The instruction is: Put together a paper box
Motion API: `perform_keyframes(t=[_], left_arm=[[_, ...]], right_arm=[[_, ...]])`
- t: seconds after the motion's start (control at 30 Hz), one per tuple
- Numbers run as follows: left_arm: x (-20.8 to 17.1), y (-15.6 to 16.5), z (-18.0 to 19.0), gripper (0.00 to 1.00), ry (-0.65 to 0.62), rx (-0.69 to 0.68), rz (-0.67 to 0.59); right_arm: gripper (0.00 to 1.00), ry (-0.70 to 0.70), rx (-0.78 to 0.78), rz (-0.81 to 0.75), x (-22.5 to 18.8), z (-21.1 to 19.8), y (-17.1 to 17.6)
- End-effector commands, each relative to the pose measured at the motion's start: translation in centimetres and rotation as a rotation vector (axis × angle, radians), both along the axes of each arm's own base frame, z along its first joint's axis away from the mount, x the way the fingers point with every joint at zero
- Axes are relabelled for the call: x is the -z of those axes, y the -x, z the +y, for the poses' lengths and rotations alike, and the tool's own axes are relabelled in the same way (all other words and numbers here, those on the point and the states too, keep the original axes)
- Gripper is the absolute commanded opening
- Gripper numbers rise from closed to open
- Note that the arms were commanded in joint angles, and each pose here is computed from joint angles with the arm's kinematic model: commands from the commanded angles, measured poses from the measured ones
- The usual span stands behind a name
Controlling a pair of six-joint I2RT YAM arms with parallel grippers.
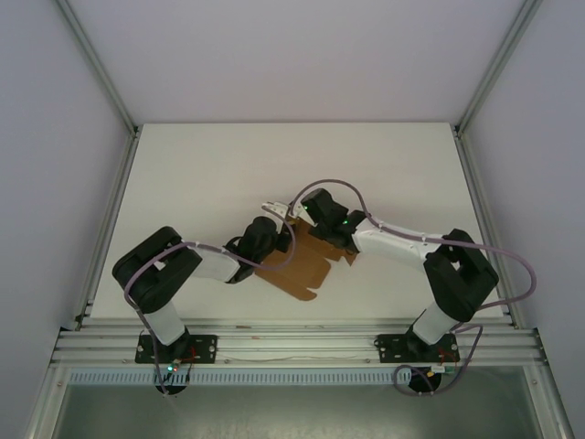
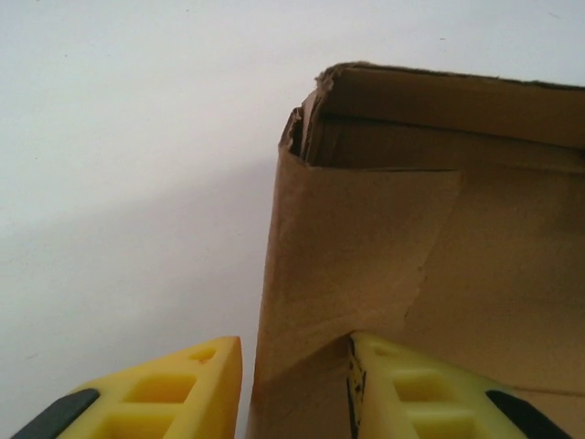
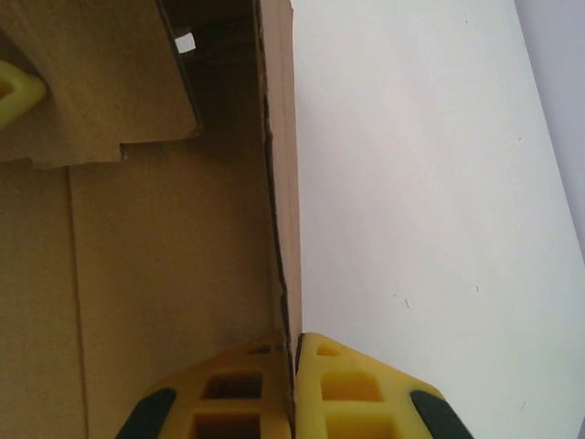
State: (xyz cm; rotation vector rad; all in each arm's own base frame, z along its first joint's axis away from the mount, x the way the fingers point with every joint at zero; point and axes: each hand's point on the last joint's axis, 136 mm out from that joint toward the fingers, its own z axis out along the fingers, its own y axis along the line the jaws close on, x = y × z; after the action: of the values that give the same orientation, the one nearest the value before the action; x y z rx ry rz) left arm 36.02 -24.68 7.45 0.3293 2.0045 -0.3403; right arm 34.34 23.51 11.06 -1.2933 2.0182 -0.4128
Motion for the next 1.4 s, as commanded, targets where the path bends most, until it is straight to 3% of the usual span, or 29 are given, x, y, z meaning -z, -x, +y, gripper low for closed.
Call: perform_keyframes(t=[0.0,0.17,0.23,0.3,0.43,0.5,0.67,0.87,1.0,1.37], left_arm=[[0.3,-0.5,0.8,0.32,-0.007,-0.038,0.017],[0.4,-1.6,0.7,0.30,0.001,-0.035,0.018],[0.4,-1.8,0.6,0.18,0.024,-0.011,0.023],[0.6,-1.9,0.5,0.00,0.014,-0.004,0.026],[1.6,-1.9,0.6,0.00,-0.003,-0.010,0.046],[1.9,-1.8,0.7,0.00,0.011,-0.017,0.033],[1.4,-1.3,0.3,0.00,0.019,0.022,-0.053],[0.7,-1.2,-0.7,0.00,0.006,0.061,-0.125],[0.5,-0.9,-1.1,0.00,0.037,0.074,-0.150],[2.3,-0.7,-1.3,0.00,0.016,0.083,-0.117]], right_arm=[[0.00,0.013,-0.040,-0.050,-1.5,0.6,0.2],[0.00,0.022,-0.107,-0.038,-1.3,1.4,1.2],[0.00,0.011,-0.135,-0.030,-1.3,1.6,1.7],[0.00,-0.001,-0.125,-0.043,-1.7,1.7,1.6],[0.04,-0.004,-0.088,-0.057,-2.1,1.5,1.2],[0.14,-0.023,-0.105,-0.020,-1.7,1.8,1.9],[0.60,-0.228,-0.002,-0.031,-4.6,2.3,2.0],[0.81,-0.601,0.093,-0.004,-10.2,2.7,2.2],[0.86,-0.757,0.208,-0.024,-12.0,1.4,0.2],[0.82,-0.568,0.250,0.095,-6.0,2.8,-3.7]])
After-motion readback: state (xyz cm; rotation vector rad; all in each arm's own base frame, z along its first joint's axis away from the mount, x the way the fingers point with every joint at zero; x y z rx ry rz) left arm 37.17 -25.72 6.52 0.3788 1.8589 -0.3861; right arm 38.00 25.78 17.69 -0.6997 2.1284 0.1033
